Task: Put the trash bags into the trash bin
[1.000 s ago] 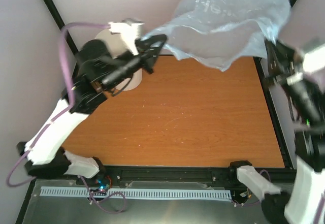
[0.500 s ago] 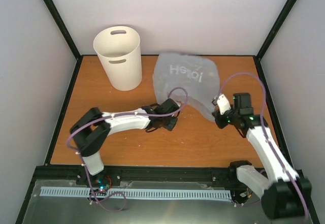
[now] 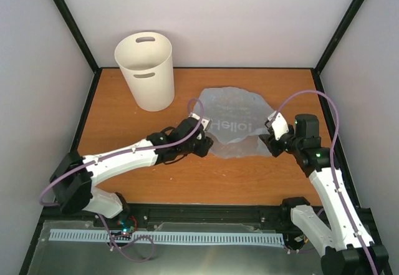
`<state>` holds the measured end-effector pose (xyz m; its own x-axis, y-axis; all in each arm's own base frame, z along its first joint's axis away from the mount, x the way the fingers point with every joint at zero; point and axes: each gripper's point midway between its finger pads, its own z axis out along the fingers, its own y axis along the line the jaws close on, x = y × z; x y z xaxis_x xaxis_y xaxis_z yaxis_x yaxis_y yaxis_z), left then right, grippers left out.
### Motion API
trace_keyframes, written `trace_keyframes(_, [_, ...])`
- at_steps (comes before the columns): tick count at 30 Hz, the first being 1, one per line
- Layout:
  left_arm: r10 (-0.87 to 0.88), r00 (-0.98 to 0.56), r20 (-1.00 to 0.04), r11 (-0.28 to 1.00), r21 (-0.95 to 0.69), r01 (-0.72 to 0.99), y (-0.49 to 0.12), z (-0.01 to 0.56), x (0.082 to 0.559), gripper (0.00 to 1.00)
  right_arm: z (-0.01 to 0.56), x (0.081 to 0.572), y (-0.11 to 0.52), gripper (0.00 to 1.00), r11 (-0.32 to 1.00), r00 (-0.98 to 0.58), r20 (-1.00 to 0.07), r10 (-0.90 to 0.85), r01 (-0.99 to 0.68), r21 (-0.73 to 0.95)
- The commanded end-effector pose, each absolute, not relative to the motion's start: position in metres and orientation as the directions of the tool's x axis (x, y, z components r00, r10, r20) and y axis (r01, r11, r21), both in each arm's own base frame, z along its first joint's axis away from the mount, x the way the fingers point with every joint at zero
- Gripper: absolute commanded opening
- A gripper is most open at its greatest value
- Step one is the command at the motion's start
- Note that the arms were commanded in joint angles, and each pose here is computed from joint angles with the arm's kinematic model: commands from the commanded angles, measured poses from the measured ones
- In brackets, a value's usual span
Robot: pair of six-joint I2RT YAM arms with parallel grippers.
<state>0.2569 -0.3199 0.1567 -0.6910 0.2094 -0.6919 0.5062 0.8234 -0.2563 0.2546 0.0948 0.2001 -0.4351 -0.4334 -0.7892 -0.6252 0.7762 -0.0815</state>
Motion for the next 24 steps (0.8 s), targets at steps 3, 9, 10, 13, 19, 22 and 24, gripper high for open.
trace_keyframes(3, [0.216,-0.697,-0.684,0.790,-0.296,0.536,-0.303,0.188,0.231,0.73,0.206,0.247,0.080,0.68,0.806,-0.413,-0.792,-0.450,-0.569,-0.162])
trace_keyframes(9, [0.211,-0.751,-0.625,0.833,-0.287,0.473,-0.284,0.177,0.222,0.79,0.203,0.223,0.101,0.82,0.685,-0.351,-0.779,-0.520,-0.716,-0.135])
trace_keyframes(10, [0.198,-0.761,-0.617,0.836,-0.299,0.460,-0.280,0.174,0.219,0.79,0.207,0.215,0.107,0.86,0.647,-0.318,-0.786,-0.530,-0.751,-0.132])
trace_keyframes(13, [0.177,-0.780,-0.601,0.831,-0.333,0.445,-0.271,0.163,0.207,0.80,0.216,0.201,0.115,0.97,0.542,-0.218,-0.776,-0.592,-0.820,-0.183])
trace_keyframes(19, [0.094,-0.795,-0.600,0.861,-0.352,0.368,-0.251,0.142,0.203,0.80,0.217,0.189,0.107,0.97,0.520,-0.282,-0.699,-0.657,-0.841,-0.149])
trace_keyframes(22, [0.079,-0.799,-0.597,0.872,-0.347,0.346,-0.250,0.129,0.207,0.79,0.201,0.180,0.099,0.98,0.512,-0.295,-0.655,-0.695,-0.843,-0.163])
trace_keyframes(24, [0.087,-0.810,-0.580,0.865,-0.359,0.350,-0.257,0.121,0.206,0.77,0.185,0.174,0.093,0.99,0.503,-0.305,-0.619,-0.723,-0.848,-0.169])
